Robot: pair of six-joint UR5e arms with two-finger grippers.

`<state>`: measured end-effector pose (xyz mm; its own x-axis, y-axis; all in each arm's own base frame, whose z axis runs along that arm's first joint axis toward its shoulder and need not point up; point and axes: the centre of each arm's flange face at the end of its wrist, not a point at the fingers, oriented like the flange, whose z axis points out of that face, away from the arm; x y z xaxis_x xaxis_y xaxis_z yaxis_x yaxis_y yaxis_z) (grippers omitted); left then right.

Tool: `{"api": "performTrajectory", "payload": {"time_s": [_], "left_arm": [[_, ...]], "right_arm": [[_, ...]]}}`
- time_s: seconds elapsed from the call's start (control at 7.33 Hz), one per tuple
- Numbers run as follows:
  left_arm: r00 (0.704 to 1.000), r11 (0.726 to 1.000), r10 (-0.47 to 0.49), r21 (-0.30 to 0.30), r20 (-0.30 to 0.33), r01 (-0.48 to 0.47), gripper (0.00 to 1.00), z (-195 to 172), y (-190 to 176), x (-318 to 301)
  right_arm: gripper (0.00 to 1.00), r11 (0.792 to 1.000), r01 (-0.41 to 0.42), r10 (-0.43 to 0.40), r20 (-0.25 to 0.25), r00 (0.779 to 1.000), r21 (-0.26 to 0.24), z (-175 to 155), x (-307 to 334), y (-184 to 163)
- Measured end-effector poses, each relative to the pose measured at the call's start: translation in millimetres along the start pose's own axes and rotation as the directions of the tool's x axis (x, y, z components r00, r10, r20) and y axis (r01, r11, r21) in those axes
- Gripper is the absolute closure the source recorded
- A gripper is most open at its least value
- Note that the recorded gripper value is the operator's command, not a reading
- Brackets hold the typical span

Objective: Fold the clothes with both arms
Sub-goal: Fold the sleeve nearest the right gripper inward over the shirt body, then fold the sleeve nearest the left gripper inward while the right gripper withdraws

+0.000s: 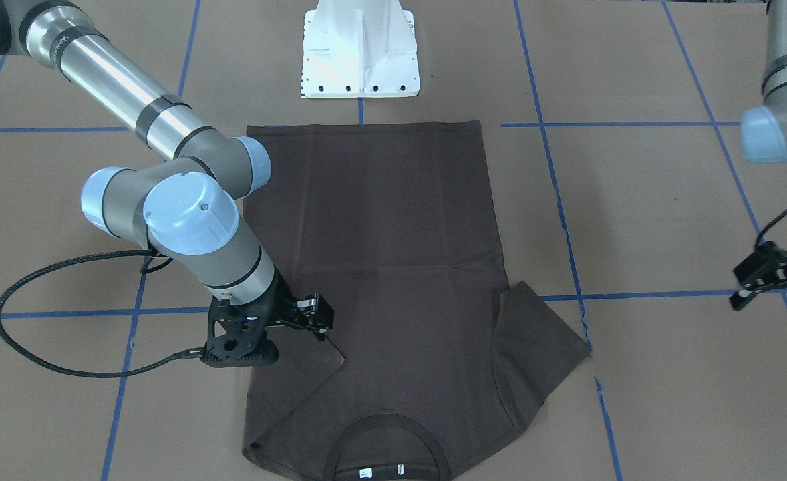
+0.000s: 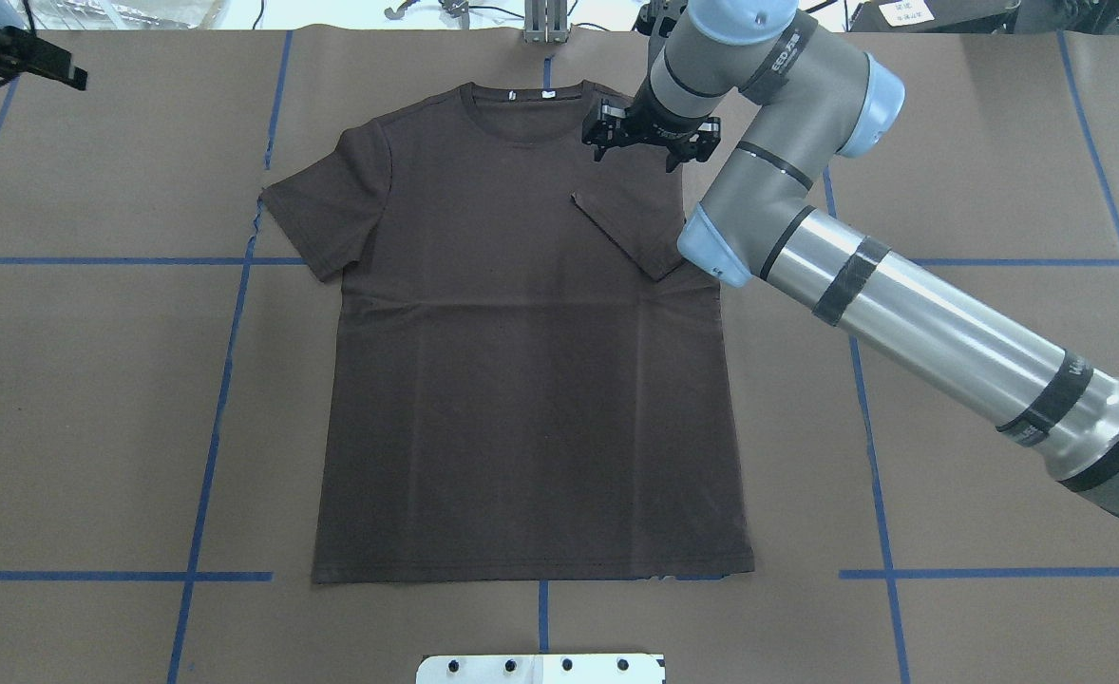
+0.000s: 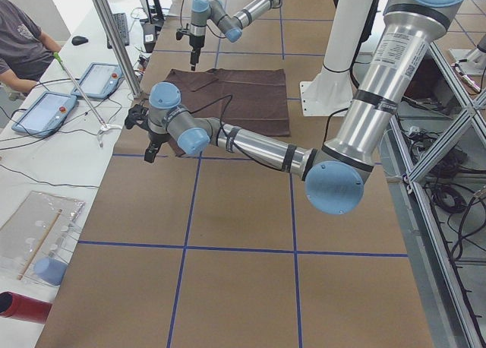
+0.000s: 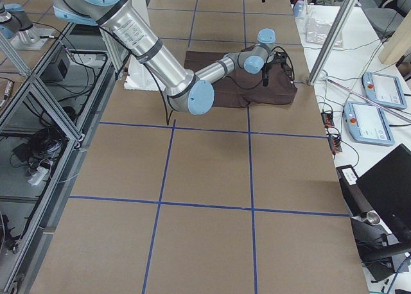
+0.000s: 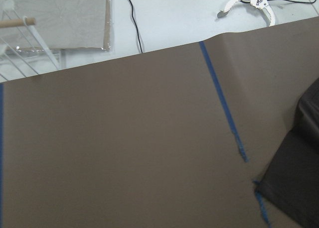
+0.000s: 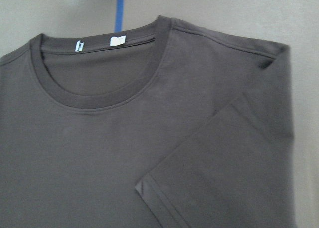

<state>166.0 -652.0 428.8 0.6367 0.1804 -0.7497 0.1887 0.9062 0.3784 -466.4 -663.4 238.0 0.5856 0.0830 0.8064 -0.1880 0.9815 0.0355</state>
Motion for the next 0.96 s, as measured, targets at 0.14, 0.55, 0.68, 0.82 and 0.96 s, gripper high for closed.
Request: {"api": "performTrajectory", "payload": {"time_s": [0.14,0.55,0.68,0.82,0.96], "left_arm": [[0.995,0.995,-0.099,0.033,-0.003,0.099,0.00,39,15,47],[0.955,0.951,-0.286,0.141,0.075,0.274,0.01,137,60,122],[0.950,0.948,-0.294,0.156,0.104,0.277,0.02,162,68,131],[0.950,0.950,-0.290,0.158,0.114,0.271,0.06,177,77,138],[0.951,0.951,-0.286,0.155,0.120,0.266,0.10,187,84,141]], "right_arm": [[0.00,0.998,-0.031,0.029,-0.059,0.998,-0.047,-25,17,-12],[0.00,0.986,0.038,-0.052,-0.087,0.995,-0.160,-62,77,-25],[0.00,0.984,0.045,-0.058,-0.074,0.996,-0.171,-67,85,-24],[0.00,0.984,0.045,-0.058,-0.069,0.996,-0.174,-69,87,-22],[0.00,0.984,0.045,-0.057,-0.066,0.996,-0.174,-69,88,-22]]}}
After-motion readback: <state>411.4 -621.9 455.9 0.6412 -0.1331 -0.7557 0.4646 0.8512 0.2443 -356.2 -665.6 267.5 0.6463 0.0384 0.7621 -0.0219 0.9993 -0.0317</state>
